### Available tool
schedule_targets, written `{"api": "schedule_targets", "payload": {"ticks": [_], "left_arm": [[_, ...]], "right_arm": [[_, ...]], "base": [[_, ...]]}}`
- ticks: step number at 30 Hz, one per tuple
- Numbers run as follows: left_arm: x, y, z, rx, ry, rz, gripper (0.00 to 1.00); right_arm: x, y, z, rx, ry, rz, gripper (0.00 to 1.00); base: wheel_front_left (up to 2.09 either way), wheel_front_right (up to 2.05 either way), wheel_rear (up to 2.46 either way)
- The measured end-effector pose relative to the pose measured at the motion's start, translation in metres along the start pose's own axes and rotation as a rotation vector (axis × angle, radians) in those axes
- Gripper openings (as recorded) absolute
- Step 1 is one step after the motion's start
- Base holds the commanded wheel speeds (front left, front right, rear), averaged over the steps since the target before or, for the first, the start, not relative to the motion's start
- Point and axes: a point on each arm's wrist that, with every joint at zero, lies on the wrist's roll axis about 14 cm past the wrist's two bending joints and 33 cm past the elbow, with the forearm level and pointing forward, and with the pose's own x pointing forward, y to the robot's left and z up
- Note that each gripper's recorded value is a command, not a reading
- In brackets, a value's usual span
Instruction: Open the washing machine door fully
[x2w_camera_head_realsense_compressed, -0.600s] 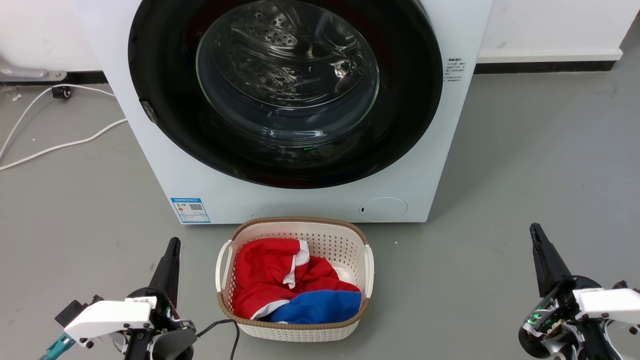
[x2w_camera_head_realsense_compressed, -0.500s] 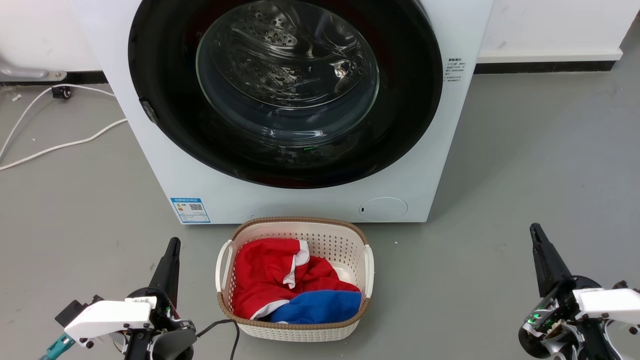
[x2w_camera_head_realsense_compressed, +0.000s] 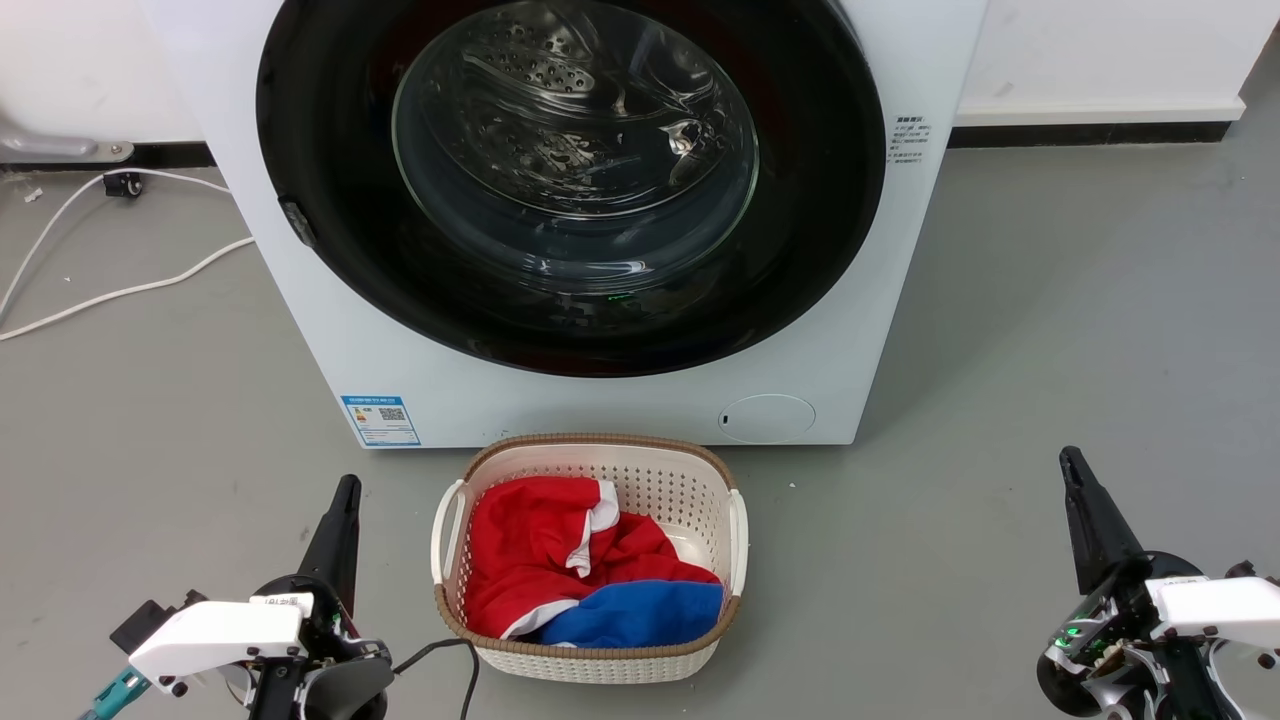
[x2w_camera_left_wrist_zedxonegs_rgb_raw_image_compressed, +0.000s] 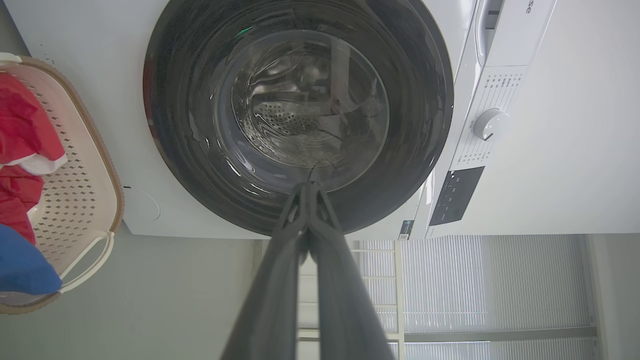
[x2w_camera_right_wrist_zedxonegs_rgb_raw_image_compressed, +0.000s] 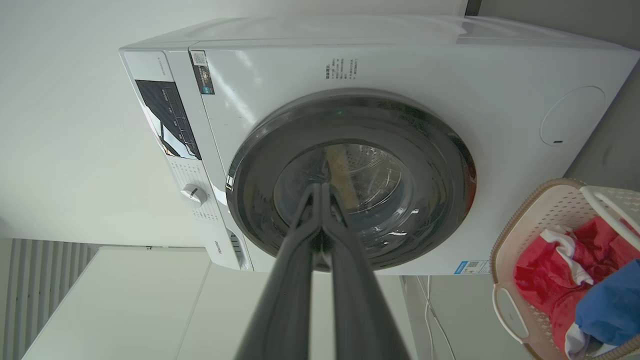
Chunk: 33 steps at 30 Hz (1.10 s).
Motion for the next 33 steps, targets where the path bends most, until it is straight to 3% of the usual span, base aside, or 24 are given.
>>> {"api": "schedule_targets", "payload": {"ticks": [3,4,9,16,33], "left_arm": [[0.0,0.0,0.0,0.0,0.0,0.0,0.0],[-0.001,0.002,0.0,0.0,0.0,0.005,1.0],[-0.011,0.024,-0.001,-0.008,-0.005,0.072,1.0],[-0.011,0.018,0.002,0.032,-0.032,0.055,1.0],[-0.007,-0.004,0.003,0.39,-0.063,0.049,1.0]], "right_arm": [[0.0,0.0,0.0,0.0,0.0,0.0,0.0],[-0.001,-0.001,0.0,0.0,0.0,-0.004,1.0],[-0.011,-0.024,0.0,0.006,-0.009,-0.071,1.0],[-0.013,-0.023,0.008,-0.047,-0.048,-0.071,1.0],[-0.017,0.002,0.022,-0.407,-0.106,-0.012,1.0]], "base": [[0.0,0.0,0.0],[0.0,0.0,0.0],[0.0,0.0,0.0],[0.0,0.0,0.0],[0.0,0.0,0.0]]}}
